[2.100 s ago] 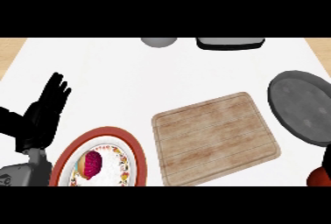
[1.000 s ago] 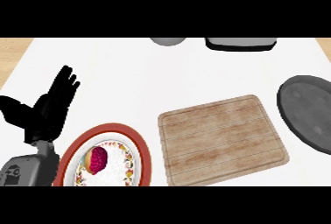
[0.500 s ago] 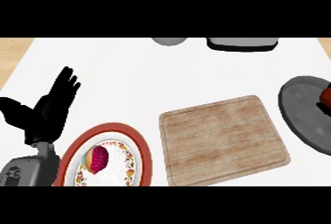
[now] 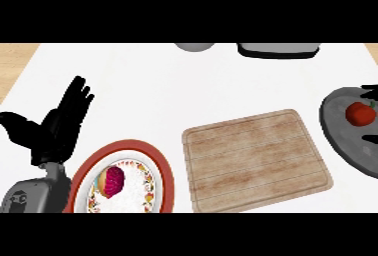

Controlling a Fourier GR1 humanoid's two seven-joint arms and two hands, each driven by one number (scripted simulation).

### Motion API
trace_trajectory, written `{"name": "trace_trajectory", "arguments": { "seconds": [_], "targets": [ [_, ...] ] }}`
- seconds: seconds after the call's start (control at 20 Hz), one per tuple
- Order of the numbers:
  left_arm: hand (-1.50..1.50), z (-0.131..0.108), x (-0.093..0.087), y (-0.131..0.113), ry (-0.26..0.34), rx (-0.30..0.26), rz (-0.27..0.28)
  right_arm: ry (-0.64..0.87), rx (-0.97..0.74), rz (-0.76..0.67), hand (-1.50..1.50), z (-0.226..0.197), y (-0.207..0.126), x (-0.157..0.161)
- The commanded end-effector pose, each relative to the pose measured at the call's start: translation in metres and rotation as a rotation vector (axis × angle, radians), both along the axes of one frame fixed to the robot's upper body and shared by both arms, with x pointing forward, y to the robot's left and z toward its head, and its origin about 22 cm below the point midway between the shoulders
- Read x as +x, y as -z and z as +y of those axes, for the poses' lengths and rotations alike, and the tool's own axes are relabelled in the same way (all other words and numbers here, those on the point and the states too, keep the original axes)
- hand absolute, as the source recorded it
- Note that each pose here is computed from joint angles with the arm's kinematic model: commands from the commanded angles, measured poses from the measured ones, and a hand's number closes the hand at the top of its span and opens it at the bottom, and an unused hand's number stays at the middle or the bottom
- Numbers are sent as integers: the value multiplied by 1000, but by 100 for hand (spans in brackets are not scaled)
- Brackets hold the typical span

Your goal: Pick the bell pepper from the cutting board and place it in the pan

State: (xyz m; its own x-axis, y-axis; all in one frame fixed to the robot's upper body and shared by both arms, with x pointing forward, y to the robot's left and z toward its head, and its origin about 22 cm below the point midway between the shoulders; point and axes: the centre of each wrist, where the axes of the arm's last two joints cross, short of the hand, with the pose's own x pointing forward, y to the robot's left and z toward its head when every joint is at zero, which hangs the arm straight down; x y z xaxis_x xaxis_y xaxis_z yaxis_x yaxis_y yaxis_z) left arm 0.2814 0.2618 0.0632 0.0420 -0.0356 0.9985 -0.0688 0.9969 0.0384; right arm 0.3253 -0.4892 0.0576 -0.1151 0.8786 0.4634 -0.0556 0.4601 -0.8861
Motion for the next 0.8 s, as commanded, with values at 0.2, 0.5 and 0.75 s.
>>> {"name": "trace_trajectory", "arguments": {
  "seconds": [0.2,0.5,0.75],
  "targets": [
    [0,1,-1,0,2,-16,14,-7,345,-126,-150,-31,-8,-17],
    [0,9,4,-11,-13,-14,-4,50,626,-107,-150,-79,-31,-60],
    [0,3,-5,2,-27,-24,-1,17,751,-129,-150,-102,-41,-90]
  ]
}}
